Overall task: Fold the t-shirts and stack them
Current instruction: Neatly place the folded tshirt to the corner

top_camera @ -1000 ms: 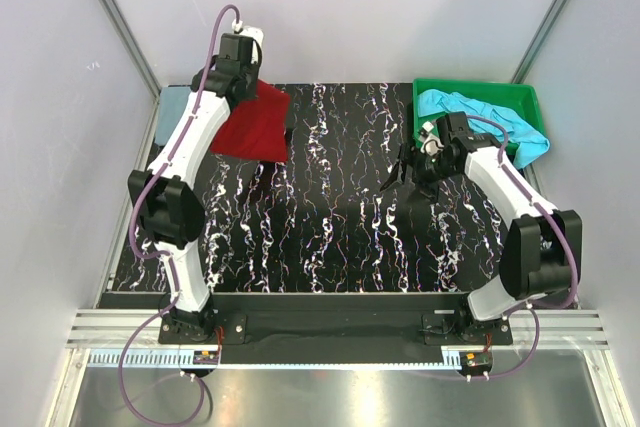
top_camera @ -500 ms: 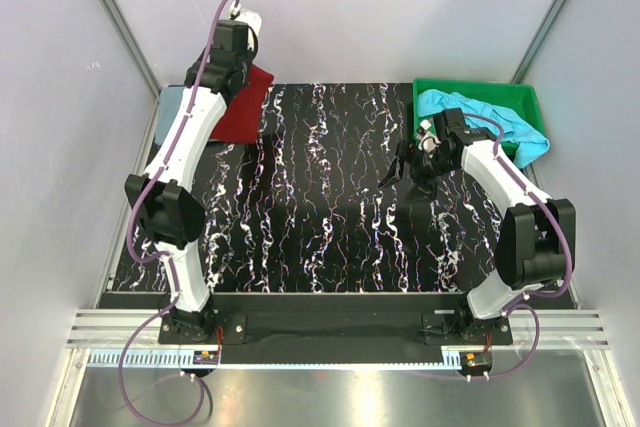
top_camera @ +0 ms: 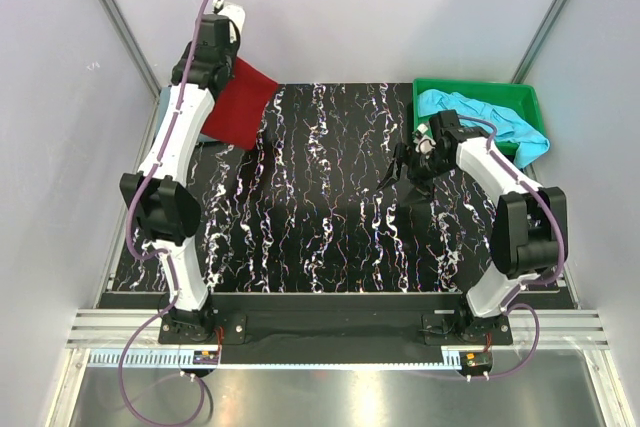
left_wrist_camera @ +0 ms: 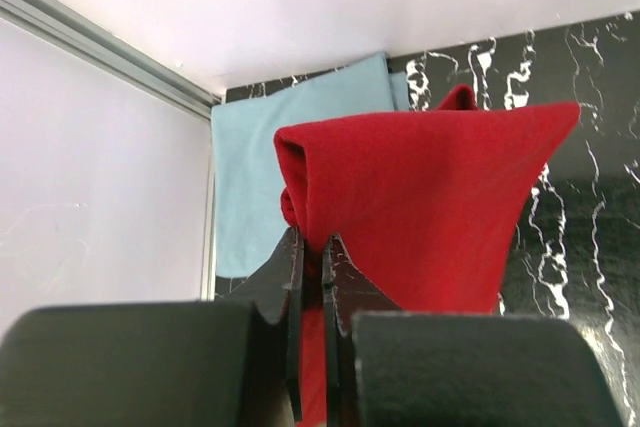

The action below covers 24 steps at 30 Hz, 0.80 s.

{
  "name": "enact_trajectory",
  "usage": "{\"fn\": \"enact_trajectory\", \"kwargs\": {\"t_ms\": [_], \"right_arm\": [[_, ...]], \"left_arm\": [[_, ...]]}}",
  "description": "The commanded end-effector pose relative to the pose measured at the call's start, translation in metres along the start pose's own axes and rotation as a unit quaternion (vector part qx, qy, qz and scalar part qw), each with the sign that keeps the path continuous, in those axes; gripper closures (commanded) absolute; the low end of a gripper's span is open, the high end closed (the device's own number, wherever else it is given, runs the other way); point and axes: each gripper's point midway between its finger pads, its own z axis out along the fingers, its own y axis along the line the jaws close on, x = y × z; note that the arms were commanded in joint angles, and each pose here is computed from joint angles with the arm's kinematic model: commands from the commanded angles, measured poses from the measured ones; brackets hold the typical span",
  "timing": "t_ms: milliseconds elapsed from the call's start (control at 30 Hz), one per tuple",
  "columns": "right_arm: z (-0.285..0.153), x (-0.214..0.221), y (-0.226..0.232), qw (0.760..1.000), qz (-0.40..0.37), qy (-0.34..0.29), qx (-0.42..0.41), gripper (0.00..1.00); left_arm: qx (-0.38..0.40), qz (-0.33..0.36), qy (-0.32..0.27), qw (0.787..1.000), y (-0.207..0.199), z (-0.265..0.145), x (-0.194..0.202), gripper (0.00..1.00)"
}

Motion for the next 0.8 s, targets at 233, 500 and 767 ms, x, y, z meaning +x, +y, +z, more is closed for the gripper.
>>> {"fn": "enact_trajectory", "kwargs": {"t_ms": [233, 500, 767], "right_arm": [[0.003, -0.017, 0.015, 1.0, -0.011, -0.01, -0.012, 0.12], [0.014, -0.022, 0.011, 1.0, -0.004, 0.001, -0.004, 0.12], [0.026, -0.025, 0.016, 1.0, -0.005, 0.013, -0.003, 0.12]], "left_arm": [[-0.015, -0.039, -0.084, 0.996, 0.026, 0.023, -0.042, 1.0], [-0.033, -0.056, -0.087, 0.994, 0.041, 0.046, -0.035, 1.0], [-0.061, -0.09, -0.094, 0.99, 0.066, 0.067, -0.026, 1.0]]}}
